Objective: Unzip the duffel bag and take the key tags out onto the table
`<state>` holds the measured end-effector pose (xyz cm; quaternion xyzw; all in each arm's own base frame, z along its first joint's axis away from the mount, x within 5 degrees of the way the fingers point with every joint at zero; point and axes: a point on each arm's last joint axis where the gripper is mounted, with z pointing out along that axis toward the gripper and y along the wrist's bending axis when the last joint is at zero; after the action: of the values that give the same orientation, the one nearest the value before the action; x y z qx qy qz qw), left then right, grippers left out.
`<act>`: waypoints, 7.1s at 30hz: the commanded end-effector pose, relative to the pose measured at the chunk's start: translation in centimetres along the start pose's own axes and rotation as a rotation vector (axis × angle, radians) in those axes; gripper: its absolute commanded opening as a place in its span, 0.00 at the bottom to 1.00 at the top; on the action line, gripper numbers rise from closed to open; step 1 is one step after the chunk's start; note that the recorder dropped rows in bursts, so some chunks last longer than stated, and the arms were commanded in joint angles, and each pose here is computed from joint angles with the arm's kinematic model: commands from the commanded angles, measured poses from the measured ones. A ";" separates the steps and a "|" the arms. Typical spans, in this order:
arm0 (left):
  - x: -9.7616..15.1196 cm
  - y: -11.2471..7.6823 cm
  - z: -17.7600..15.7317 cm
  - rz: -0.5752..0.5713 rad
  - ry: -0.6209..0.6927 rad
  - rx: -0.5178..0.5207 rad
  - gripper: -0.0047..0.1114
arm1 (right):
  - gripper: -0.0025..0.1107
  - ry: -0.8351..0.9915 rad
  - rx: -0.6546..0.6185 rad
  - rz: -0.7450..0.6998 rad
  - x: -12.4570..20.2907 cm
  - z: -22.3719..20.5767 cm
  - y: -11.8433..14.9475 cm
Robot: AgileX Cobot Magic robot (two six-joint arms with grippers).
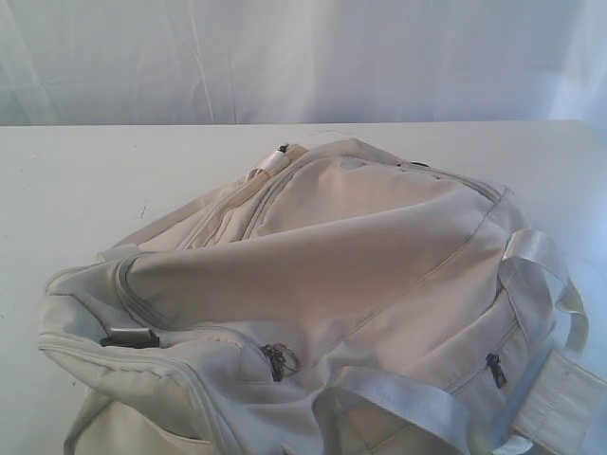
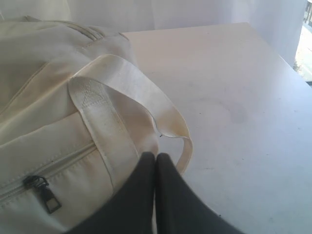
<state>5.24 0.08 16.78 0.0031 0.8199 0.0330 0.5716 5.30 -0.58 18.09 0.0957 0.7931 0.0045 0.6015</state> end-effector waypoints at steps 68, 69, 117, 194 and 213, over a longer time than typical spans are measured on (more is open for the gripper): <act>-10.7 -1.4 -4.9 -0.174 -0.602 0.265 0.04 | 0.03 -0.726 -0.080 -0.018 -5.9 -2.3 0.7; -10.6 -1.5 -4.6 -0.166 -0.561 0.284 0.04 | 0.03 -0.741 -0.082 -0.018 -6.1 -2.4 0.7; -18.1 -10.9 0.4 0.476 0.440 1.201 0.04 | 0.02 0.167 -0.131 0.051 -14.3 1.7 3.4; -17.2 -3.1 -1.5 0.737 0.243 0.405 0.69 | 0.53 0.751 -0.519 -0.201 -12.2 22.0 13.3; -13.7 -2.0 -1.6 0.696 0.138 0.333 0.45 | 0.02 0.826 -0.189 -0.249 -13.8 18.1 9.6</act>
<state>8.73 -2.74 29.99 0.3838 0.8001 0.0940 0.4513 28.55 6.00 27.20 -0.0595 0.9639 0.0909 0.2430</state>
